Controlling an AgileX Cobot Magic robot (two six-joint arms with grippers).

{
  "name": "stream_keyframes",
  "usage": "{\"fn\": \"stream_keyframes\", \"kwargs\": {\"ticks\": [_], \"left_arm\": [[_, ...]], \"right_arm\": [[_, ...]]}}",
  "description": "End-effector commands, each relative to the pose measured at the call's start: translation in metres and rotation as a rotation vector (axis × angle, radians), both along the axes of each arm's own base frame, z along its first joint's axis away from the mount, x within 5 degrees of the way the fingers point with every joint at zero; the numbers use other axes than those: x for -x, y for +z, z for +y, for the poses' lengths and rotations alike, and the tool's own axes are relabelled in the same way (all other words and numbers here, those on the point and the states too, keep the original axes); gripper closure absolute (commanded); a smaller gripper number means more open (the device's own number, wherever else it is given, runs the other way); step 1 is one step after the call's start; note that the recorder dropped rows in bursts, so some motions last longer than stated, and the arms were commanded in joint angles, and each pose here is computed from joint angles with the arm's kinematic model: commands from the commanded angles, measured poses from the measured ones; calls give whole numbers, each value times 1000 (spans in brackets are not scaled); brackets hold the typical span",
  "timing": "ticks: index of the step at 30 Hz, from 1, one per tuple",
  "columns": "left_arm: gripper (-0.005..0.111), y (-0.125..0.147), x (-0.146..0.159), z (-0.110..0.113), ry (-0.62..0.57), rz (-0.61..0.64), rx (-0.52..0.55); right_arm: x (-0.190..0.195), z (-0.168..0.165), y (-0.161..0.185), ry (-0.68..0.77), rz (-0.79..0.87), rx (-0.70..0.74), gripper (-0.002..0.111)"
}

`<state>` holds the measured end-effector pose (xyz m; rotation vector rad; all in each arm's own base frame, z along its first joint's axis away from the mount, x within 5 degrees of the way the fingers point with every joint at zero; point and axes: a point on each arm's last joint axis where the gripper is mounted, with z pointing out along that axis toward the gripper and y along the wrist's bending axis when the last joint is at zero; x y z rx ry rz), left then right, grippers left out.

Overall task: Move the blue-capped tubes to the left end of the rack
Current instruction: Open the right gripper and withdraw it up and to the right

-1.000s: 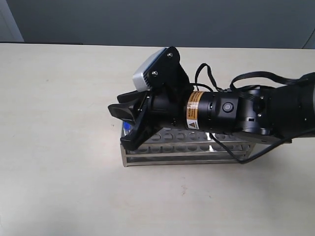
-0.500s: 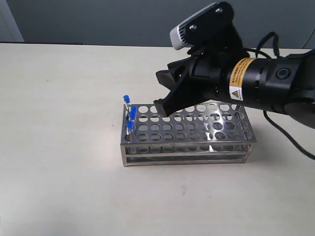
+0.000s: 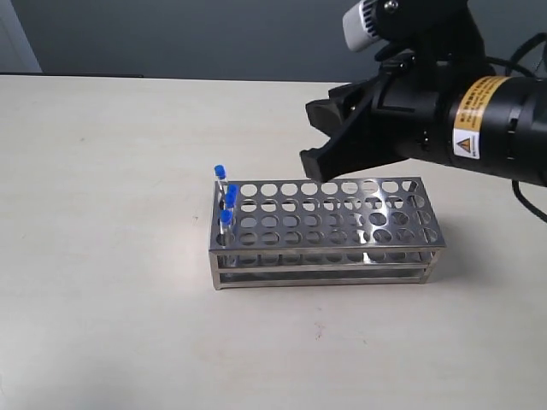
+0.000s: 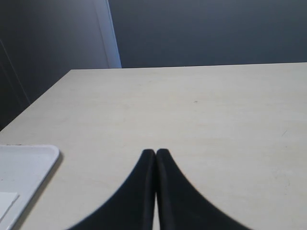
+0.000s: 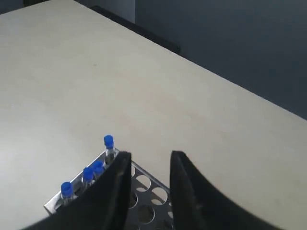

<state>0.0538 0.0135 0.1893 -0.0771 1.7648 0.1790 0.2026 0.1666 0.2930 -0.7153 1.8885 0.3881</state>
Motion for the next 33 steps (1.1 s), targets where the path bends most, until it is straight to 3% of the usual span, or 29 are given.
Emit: {"fn": "stream_keyframes", "kwargs": {"ticks": [1,8,15,19,26,33], "left_arm": [[106,0,0,0,2,-7,8],[106,0,0,0,2,-7,8],[106,0,0,0,2,-7,8],[106,0,0,0,2,-7,8],[106,0,0,0,2,-7,8],[106,0,0,0,2,-7,8]], "right_arm": [[10,-8,18,3,-59,-53,79],[25,-25,30,-26,-88,-74,79],[30,-67,0,-198,-14,-165,79],[39,-91,0,-312,-14,-201,79],[49,-106,-5,-421,71,-130,79],[47,-108,-3,-378,-29,3,79]]}}
